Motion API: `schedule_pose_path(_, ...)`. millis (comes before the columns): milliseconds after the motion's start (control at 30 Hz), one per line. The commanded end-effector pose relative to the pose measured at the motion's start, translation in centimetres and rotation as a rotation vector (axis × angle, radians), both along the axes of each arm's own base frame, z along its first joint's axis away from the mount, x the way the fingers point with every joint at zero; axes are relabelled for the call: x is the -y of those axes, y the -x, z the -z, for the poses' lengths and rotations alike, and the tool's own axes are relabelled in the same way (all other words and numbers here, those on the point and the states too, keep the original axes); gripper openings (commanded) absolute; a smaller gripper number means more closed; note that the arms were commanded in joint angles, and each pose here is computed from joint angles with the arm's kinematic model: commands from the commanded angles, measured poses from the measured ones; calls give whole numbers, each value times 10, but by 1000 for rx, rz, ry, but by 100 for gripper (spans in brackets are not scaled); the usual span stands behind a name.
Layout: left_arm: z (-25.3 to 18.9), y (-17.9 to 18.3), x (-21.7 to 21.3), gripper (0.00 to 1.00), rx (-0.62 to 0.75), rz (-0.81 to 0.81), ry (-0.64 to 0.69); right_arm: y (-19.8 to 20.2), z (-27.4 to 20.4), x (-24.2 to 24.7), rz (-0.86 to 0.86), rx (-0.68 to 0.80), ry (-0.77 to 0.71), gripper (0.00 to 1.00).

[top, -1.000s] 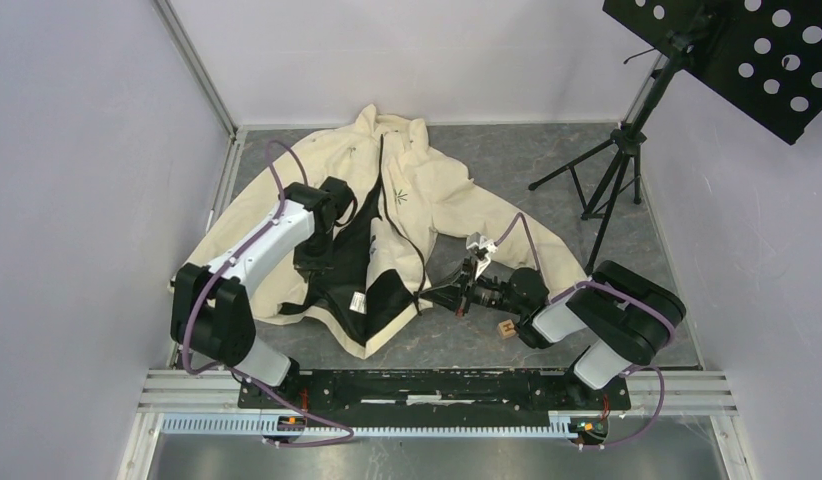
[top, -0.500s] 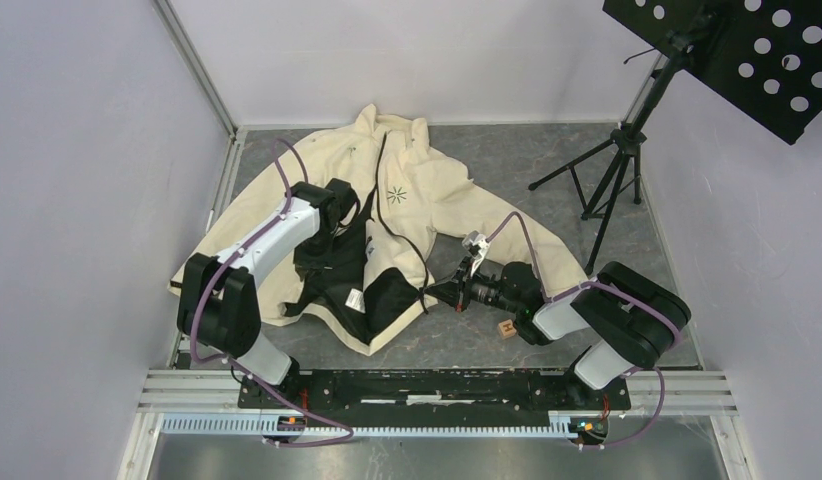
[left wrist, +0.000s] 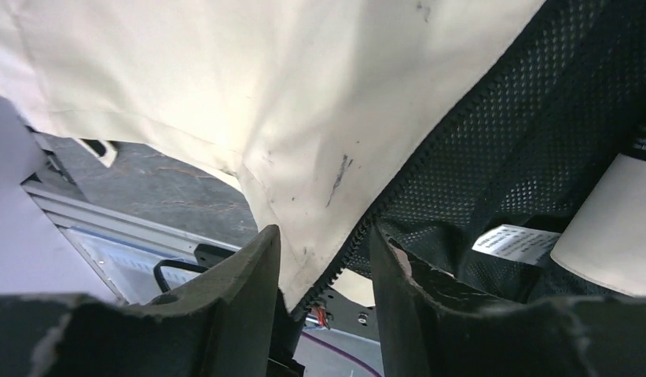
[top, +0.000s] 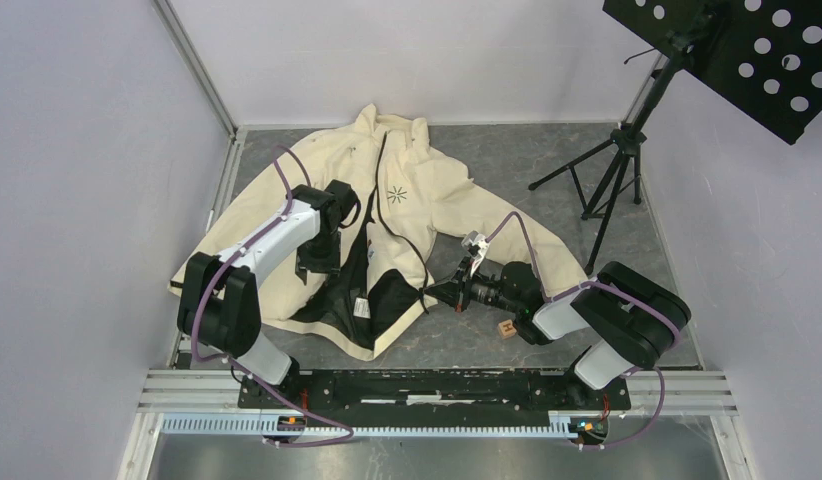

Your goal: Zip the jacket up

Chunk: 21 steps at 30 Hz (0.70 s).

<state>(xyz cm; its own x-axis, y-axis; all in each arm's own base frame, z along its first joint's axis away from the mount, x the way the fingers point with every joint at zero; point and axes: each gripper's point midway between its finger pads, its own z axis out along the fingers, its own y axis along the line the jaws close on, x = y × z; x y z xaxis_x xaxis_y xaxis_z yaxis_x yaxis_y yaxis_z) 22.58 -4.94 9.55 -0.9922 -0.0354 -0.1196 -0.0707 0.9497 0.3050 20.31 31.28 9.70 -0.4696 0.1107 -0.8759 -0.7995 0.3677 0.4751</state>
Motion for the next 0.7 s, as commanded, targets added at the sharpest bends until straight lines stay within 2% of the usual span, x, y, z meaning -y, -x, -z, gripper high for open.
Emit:
schedule_pose_path(0,21,6,18,55,-56,43,105,-6,-27,-5,-6,85,-70,0)
schedule_pose_path(133,30,9,26,60,-80,52,148,-4,-30,-5,-12,89,-81,0)
schedule_pose_path(267,31,7,21,65,-71,48,122,-4,-31,-5,-15,90,-85,0)
schedule_pose_path(667,54,7,16,65,-119,50,73,-1,-35,-5,-27,95,-103,0)
